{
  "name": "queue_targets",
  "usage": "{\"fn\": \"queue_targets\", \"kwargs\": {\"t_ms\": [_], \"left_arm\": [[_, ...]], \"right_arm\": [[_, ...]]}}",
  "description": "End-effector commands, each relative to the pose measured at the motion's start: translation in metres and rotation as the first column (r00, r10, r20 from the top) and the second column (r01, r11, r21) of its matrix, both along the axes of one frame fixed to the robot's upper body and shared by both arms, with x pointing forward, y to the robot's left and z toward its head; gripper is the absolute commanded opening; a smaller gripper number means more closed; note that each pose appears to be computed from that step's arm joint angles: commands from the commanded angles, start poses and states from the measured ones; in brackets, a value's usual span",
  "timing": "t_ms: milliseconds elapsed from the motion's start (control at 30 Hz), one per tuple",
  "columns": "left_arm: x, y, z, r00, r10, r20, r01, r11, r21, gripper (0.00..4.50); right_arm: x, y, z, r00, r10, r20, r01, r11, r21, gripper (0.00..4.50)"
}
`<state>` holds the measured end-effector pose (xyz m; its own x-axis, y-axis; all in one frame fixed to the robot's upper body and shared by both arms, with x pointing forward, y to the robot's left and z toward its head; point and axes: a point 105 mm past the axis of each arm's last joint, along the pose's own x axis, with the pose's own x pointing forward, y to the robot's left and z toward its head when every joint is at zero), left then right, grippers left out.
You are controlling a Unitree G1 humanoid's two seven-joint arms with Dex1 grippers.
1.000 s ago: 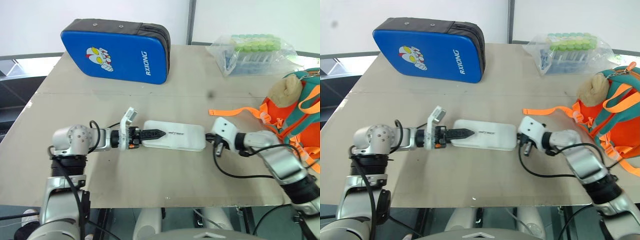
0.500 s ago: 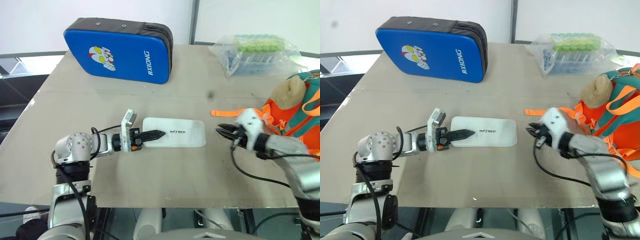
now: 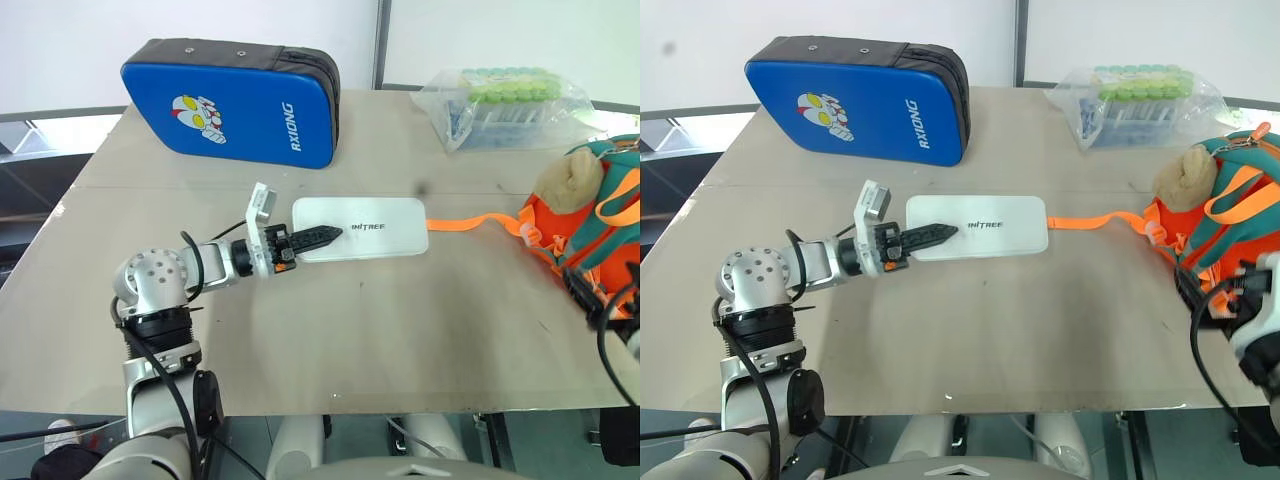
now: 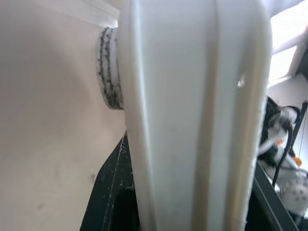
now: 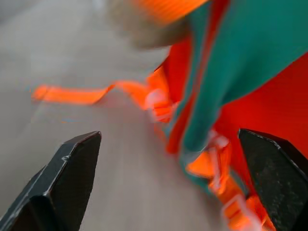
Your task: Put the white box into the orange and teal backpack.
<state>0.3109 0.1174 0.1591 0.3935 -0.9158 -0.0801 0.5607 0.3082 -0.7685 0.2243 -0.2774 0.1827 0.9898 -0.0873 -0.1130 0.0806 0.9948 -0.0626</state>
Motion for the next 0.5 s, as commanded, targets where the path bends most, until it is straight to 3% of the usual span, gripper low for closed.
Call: {"fn": "queue_targets", "kwargs": {"t_ms": [33,67,167,267,400,433,500], "left_arm": [[0.003,-0.003,0.022,0.994,0.008,0.108,-0.005,0.999,-0.033,1.01],[0.004,-0.003,0.022,0.994,0.012,0.112,-0.008,0.999,-0.032,1.01],[0.006,0.001,0.023,0.991,0.042,0.126,-0.039,0.999,-0.026,1.01],[0.006,0.011,0.027,0.981,0.092,0.168,-0.086,0.996,-0.038,1.01],[0.01,0.023,0.025,0.961,0.187,0.206,-0.181,0.982,-0.049,1.01],[0.011,0.025,0.026,0.953,0.21,0.22,-0.202,0.978,-0.059,1.01],[0.013,0.027,0.032,0.932,0.262,0.252,-0.249,0.965,-0.082,1.01]], "right_arm": [[0.04,-0.009,0.019,0.992,-0.095,0.087,0.091,0.994,0.055,4.5],[0.05,-0.011,0.024,0.988,-0.116,0.106,0.109,0.991,0.073,4.5],[0.067,-0.017,0.029,0.984,-0.141,0.109,0.139,0.99,0.028,3.74],[0.083,-0.016,0.04,0.982,-0.111,0.156,0.125,0.989,-0.082,2.31],[0.099,0.017,0.061,0.966,0.119,0.23,-0.082,0.983,-0.164,0.45],[0.1,0.03,0.068,0.948,0.199,0.25,-0.157,0.971,-0.179,0.16],[0.099,0.062,0.083,0.879,0.378,0.292,-0.336,0.924,-0.183,0.16]]}}
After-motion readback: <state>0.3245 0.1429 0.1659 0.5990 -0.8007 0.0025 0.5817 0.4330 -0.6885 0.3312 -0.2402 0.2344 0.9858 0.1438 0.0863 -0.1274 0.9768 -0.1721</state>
